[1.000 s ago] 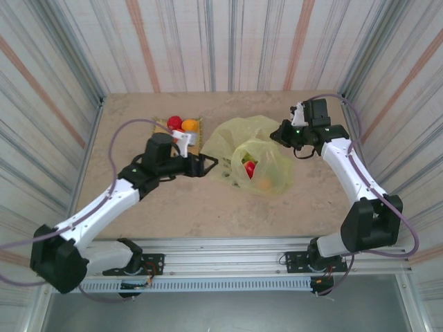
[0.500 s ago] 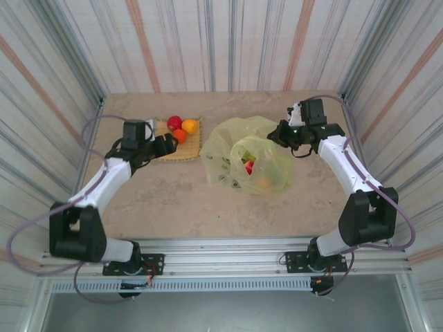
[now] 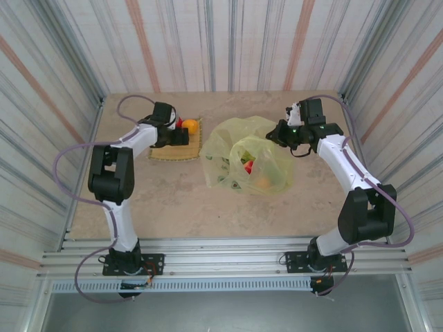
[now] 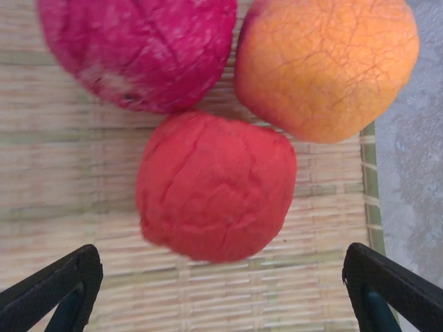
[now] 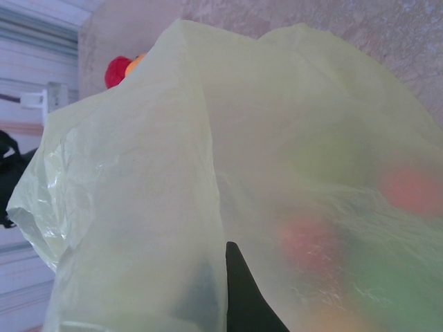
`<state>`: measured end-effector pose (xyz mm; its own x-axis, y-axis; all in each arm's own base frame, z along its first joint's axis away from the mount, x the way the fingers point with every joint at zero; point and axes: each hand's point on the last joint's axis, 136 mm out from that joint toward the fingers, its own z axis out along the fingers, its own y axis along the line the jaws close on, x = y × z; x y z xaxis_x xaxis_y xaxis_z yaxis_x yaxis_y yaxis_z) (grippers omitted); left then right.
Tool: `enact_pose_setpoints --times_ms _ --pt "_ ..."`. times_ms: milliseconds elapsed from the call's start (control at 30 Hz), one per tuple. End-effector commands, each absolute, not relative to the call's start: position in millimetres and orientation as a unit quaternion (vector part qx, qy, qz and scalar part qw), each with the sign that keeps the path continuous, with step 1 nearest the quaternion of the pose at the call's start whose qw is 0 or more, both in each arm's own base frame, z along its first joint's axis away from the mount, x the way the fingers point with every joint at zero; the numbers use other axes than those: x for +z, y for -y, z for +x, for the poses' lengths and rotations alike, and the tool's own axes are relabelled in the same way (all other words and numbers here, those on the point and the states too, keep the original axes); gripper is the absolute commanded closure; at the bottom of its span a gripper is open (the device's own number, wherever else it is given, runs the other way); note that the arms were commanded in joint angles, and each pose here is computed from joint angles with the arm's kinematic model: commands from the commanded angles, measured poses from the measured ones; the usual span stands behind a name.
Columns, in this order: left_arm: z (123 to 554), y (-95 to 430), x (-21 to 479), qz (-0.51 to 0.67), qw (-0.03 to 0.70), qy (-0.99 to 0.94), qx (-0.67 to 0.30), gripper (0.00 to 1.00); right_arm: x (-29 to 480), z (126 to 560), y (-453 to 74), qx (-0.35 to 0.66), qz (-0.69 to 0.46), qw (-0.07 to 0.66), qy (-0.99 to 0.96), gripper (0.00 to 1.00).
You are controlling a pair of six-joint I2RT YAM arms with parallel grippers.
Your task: Place the fruits into the plastic bag
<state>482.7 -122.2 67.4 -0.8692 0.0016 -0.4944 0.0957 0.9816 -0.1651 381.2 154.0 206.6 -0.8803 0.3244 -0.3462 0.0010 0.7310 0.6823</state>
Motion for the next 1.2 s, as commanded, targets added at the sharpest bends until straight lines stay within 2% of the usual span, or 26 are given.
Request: enact_pose_setpoints --times_ms 0,133,367,733,967,1167 --pt "489 126 65 0.053 0.243 -0.965 -0.077 0.06 200 381 -153 0.361 0.1 0.216 -0.901 1.0" --pt "499 132 66 0.061 0.245 -0.964 -0.082 0.11 199 381 -152 0.361 0.101 0.216 -0.902 1.0" --pt "505 137 54 0.066 0.233 -0.966 -0.088 0.3 197 379 -151 0.36 0.103 0.214 -0.902 1.0" --pt "498 136 66 0.068 0.234 -0.966 -0.091 0.47 197 377 -152 0.362 0.105 0.213 -0.901 1.0" --pt "462 143 145 0.071 0.296 -0.944 -0.127 0.48 201 377 -151 0.362 0.106 0.22 -0.9 1.0" --pt "415 146 231 0.067 0.383 -0.903 -0.18 0.47 203 378 -152 0.363 0.105 0.222 -0.899 1.0"
